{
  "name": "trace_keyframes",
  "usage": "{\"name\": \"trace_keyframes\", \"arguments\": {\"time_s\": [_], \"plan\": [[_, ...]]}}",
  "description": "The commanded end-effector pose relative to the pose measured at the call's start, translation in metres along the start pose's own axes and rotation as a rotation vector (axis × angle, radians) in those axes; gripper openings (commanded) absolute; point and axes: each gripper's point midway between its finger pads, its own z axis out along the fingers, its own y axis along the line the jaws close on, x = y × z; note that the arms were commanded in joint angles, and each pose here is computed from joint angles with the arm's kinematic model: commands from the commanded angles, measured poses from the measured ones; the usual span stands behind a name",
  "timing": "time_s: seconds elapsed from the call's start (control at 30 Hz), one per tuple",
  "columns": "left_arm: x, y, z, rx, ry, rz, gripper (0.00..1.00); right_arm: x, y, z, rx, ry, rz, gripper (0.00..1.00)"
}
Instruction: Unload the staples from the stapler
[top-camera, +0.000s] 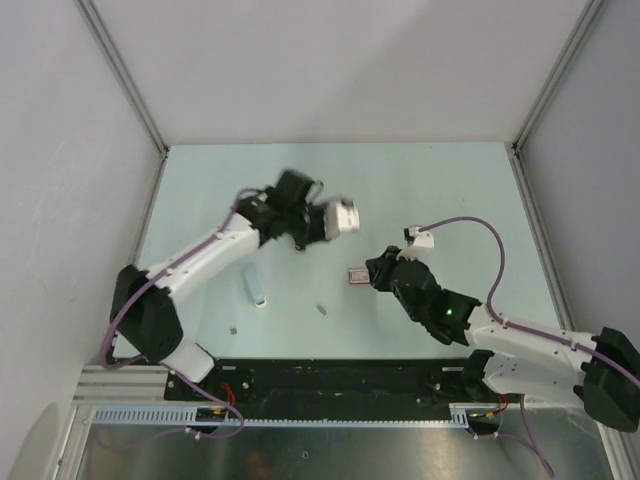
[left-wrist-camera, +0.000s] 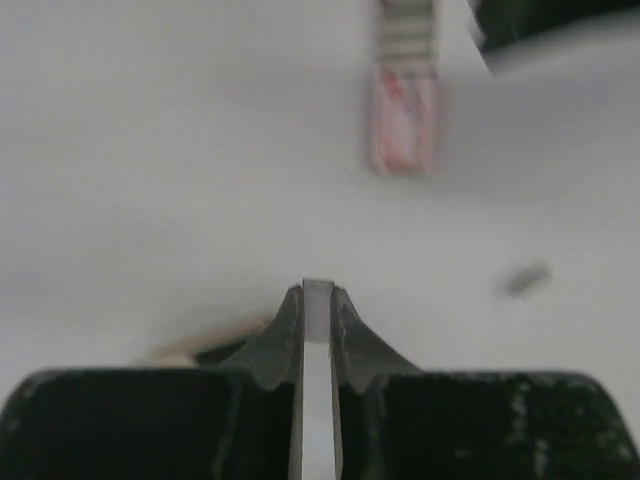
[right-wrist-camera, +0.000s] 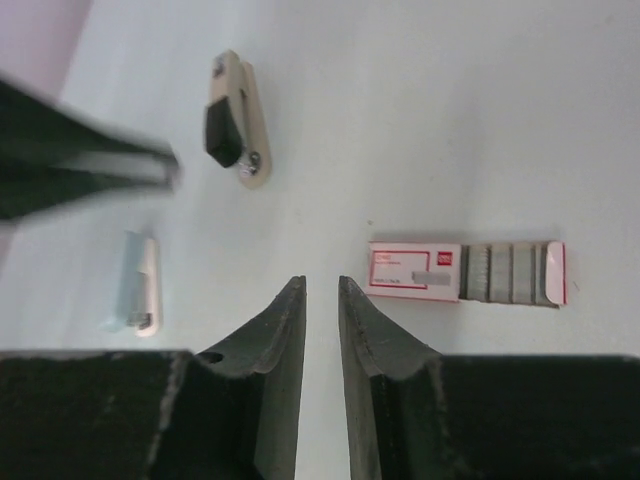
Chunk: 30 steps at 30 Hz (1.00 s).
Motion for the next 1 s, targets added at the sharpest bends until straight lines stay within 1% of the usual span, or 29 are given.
{"name": "trace_keyframes", "arguments": {"time_s": [0.0,0.07,0.13,0.23,0.33,0.5,0.6,0.77,0.87,0.97], "plan": [[-0.105,0.043,-0.100,-0.049,-0.432,-0.195,0.00,-0.045,0.028,-0.015,-0.153,-0.098,0.025,0.25],[-0.122,0.043,-0.123,0.008,-0.527,-0.260,0.00,-0.061,0.041,-0.024,-0.235,-0.121,0.019,0.27],[-0.134,0.041,-0.139,0.066,-0.591,-0.310,0.00,-0.076,0.057,-0.034,-0.321,-0.137,0.006,0.29],[-0.148,0.037,-0.160,0.163,-0.672,-0.389,0.00,-0.095,0.081,-0.051,-0.459,-0.148,-0.019,0.36],[-0.160,0.036,-0.177,0.263,-0.738,-0.464,0.00,-0.109,0.103,-0.067,-0.586,-0.161,-0.024,0.44],[-0.173,0.028,-0.190,0.403,-0.806,-0.552,0.00,-0.122,0.133,-0.086,-0.765,-0.175,-0.030,0.52],[-0.177,0.024,-0.194,0.439,-0.829,-0.566,0.01,-0.129,0.144,-0.092,-0.826,-0.183,-0.032,0.53],[-0.185,0.018,-0.198,0.499,-0.864,-0.586,0.01,-0.140,0.150,-0.095,-0.878,-0.204,-0.014,0.53],[-0.187,0.013,-0.199,0.532,-0.901,-0.616,0.01,-0.148,0.153,-0.097,-0.891,-0.228,-0.005,0.53],[-0.189,0.008,-0.197,0.546,-0.908,-0.617,0.01,-0.153,0.154,-0.097,-0.891,-0.240,-0.003,0.53]]}}
